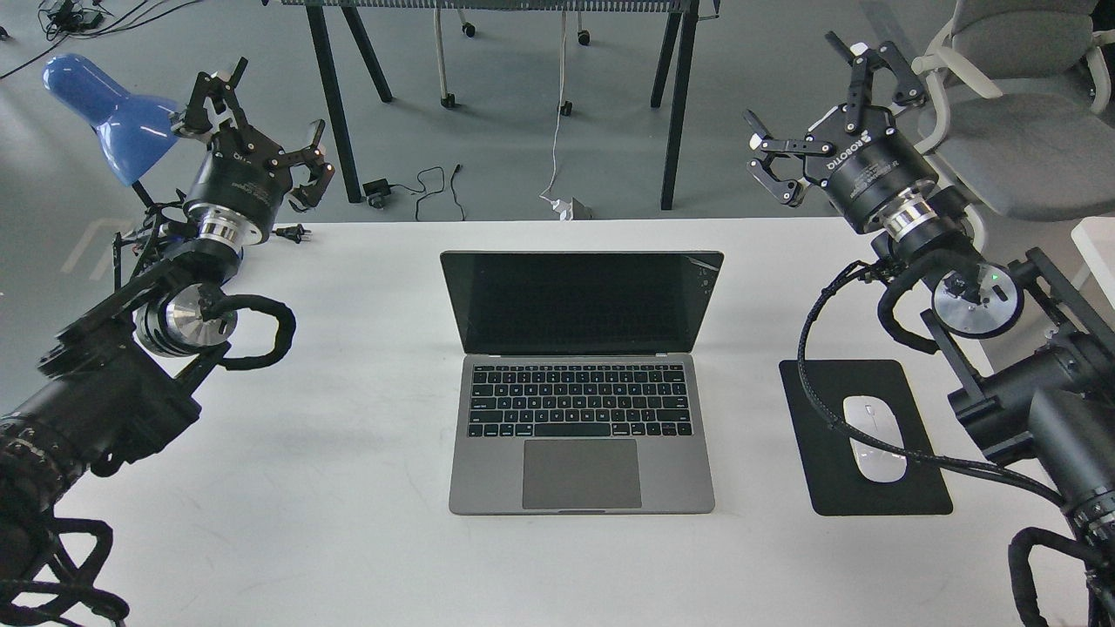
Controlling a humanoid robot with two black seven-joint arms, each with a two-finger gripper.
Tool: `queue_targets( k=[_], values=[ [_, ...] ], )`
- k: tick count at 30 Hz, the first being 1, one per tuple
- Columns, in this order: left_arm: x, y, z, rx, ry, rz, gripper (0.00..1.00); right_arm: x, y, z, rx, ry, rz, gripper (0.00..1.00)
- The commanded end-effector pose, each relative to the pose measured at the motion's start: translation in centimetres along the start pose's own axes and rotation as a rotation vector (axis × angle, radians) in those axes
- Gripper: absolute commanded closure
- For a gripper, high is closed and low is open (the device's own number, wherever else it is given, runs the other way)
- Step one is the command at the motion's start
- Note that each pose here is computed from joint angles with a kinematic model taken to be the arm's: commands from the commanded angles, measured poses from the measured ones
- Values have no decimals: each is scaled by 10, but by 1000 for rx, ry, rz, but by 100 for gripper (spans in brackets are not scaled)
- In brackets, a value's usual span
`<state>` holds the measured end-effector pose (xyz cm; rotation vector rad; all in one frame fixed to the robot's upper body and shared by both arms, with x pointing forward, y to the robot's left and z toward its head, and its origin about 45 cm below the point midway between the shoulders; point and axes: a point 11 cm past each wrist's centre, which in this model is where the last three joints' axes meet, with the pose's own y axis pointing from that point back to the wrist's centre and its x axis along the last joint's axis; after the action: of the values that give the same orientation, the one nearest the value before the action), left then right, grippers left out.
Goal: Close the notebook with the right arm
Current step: 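Raise the right gripper and swing it over the laptop's screen top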
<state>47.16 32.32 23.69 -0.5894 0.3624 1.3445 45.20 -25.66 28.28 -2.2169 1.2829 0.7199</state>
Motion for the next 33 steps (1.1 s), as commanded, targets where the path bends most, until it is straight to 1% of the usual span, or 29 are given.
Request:
queue_targets(
  k=[1,5,7,11,14,23,33],
  values=[
    [0,0,0,0,-1,-1,0,-16,-19,-1,-49,93,-11,0],
    [0,0,0,0,-1,-1,0,-37,-38,0,-103,198,-28,0],
    [0,0,0,0,-1,-1,0,-47,-49,5,-155,288,-25,0],
    [0,0,0,0,-1,-1,0,-49,-64,21,-280,497,-5,0],
    [0,0,0,0,-1,-1,0,-45,-70,27,-338,589,13,0],
    [0,0,0,0,-1,-1,0,-43,-75,38,-409,679,20,0],
    [0,0,0,0,-1,-1,0,-39,-69,56,-517,773,-14,0]
  ],
)
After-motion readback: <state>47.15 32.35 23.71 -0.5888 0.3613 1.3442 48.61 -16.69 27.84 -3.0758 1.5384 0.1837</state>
